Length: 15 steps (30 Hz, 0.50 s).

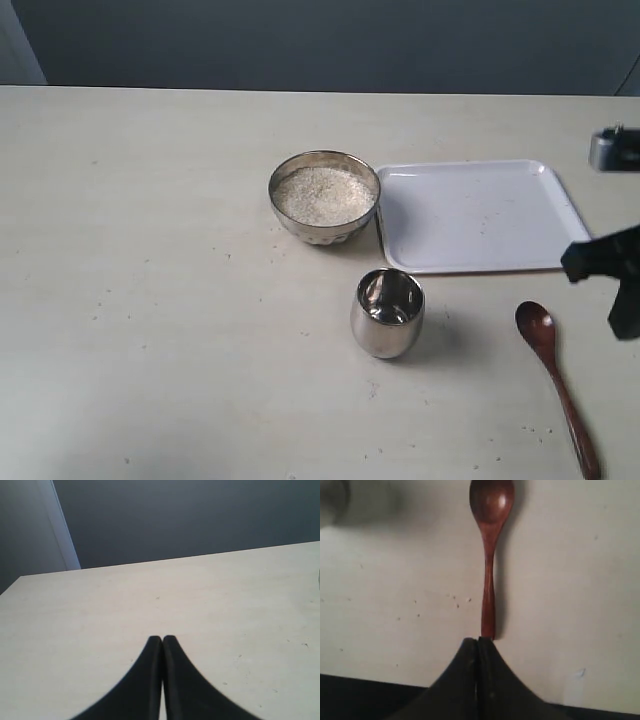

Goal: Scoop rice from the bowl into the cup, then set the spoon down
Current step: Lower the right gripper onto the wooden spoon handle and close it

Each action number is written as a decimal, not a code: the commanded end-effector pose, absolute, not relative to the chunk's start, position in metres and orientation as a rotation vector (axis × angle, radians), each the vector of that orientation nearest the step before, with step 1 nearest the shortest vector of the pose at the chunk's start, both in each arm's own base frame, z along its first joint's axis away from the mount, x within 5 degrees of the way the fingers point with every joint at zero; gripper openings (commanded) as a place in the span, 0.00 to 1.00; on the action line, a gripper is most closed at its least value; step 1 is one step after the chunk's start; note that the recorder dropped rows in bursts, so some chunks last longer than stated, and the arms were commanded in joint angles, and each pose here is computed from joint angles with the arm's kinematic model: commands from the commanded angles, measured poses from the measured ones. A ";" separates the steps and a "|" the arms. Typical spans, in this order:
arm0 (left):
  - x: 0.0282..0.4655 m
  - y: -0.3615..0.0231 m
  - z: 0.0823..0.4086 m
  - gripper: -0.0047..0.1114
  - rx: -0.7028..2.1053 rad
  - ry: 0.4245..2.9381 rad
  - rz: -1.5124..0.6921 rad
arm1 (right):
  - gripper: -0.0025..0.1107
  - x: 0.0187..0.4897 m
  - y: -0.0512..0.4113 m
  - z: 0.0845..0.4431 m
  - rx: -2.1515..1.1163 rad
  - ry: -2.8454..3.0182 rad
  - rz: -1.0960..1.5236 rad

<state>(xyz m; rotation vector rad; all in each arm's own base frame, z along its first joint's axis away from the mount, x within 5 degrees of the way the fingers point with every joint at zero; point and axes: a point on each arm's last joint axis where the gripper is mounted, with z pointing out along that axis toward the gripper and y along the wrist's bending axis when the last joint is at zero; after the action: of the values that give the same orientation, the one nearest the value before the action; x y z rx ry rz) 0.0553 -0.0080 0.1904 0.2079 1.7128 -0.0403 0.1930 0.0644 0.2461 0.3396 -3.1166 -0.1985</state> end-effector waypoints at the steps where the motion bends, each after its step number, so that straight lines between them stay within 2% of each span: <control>1: 0.055 -0.008 0.192 0.04 0.210 1.703 -0.043 | 0.17 0.174 0.064 0.214 0.316 -3.065 -0.248; 6: 0.055 -0.008 0.192 0.04 0.210 1.703 -0.043 | 0.54 0.170 0.062 0.192 0.302 -3.074 -0.242; 7: 0.055 -0.008 0.192 0.04 0.210 1.703 -0.043 | 0.56 0.170 0.062 0.189 0.299 -3.081 -0.241; 15: 0.055 -0.008 0.192 0.04 0.210 1.703 -0.043 | 0.56 0.170 0.061 0.166 0.269 -3.050 -0.213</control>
<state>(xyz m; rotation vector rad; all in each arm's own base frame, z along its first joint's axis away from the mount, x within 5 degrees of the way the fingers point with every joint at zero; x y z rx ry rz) 0.0553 -0.0080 0.1904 0.2079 1.7128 -0.0403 0.1702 0.0611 0.1721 0.2652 -3.0622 -0.2229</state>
